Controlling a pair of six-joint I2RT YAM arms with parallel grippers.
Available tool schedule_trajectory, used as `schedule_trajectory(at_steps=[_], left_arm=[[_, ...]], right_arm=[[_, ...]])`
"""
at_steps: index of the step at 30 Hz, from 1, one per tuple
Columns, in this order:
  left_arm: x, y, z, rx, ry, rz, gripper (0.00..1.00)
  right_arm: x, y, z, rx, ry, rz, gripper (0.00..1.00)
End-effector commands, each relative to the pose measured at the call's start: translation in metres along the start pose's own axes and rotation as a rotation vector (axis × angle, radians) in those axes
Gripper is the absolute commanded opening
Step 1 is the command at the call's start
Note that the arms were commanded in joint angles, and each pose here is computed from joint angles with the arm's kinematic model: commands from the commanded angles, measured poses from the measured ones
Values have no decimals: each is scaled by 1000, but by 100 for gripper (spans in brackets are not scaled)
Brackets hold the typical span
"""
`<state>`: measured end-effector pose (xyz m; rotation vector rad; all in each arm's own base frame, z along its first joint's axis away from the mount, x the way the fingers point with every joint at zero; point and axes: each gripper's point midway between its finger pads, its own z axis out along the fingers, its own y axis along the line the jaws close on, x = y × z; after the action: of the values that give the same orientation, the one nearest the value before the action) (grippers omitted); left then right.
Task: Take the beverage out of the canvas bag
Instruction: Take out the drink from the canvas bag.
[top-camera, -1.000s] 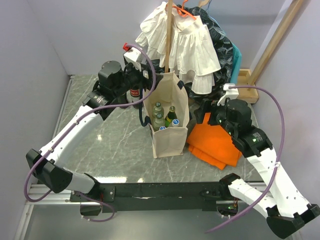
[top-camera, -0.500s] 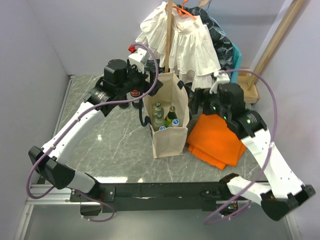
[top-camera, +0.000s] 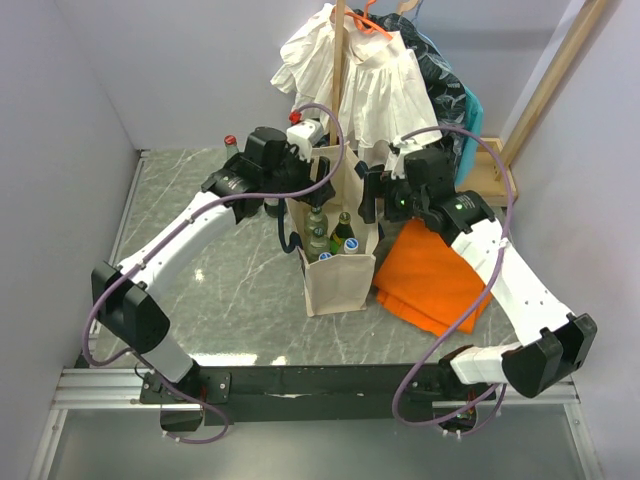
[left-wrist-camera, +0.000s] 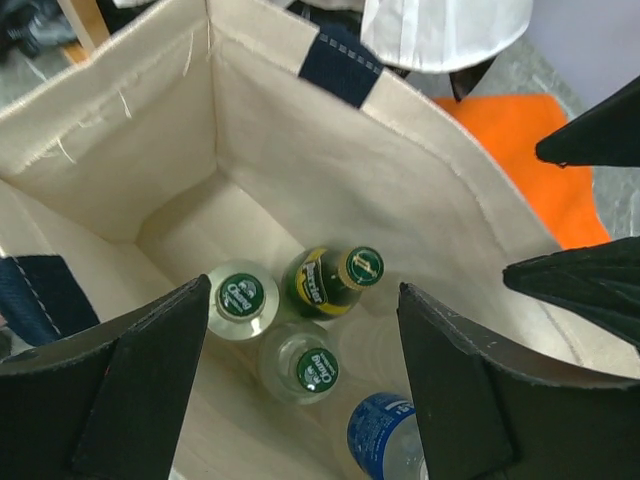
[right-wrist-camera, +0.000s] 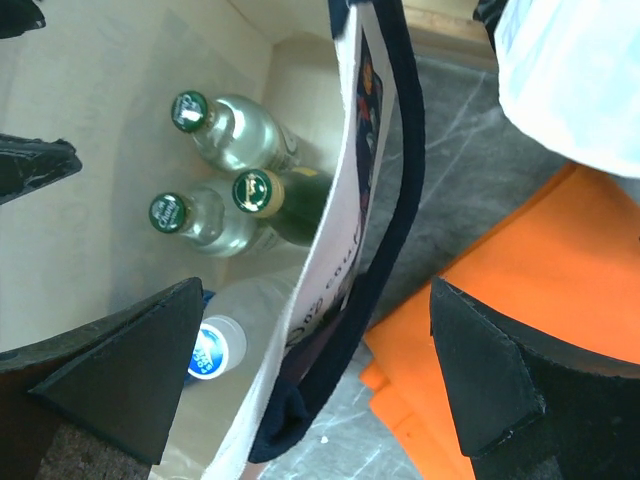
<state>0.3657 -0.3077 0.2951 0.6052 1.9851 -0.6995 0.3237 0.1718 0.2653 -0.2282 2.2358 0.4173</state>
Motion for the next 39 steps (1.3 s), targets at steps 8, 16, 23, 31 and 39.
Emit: schedule_trajectory(at_steps=[8, 16, 23, 31, 39], left_arm=[[34, 17, 34, -80, 116, 2, 77], [57, 33, 55, -155, 126, -71, 73], [60, 43, 61, -204, 126, -64, 72], [72, 44, 61, -220, 163, -49, 71], [74, 45, 62, -269, 158, -22, 72]], right_arm=[[-13, -1, -31, 5, -105, -2, 100], [-21, -2, -40, 13, -142, -3, 100], [-20, -2, -39, 15, -140, -2, 100], [-20, -3, -42, 18, -144, 2, 100], [-18, -4, -42, 18, -146, 8, 100]])
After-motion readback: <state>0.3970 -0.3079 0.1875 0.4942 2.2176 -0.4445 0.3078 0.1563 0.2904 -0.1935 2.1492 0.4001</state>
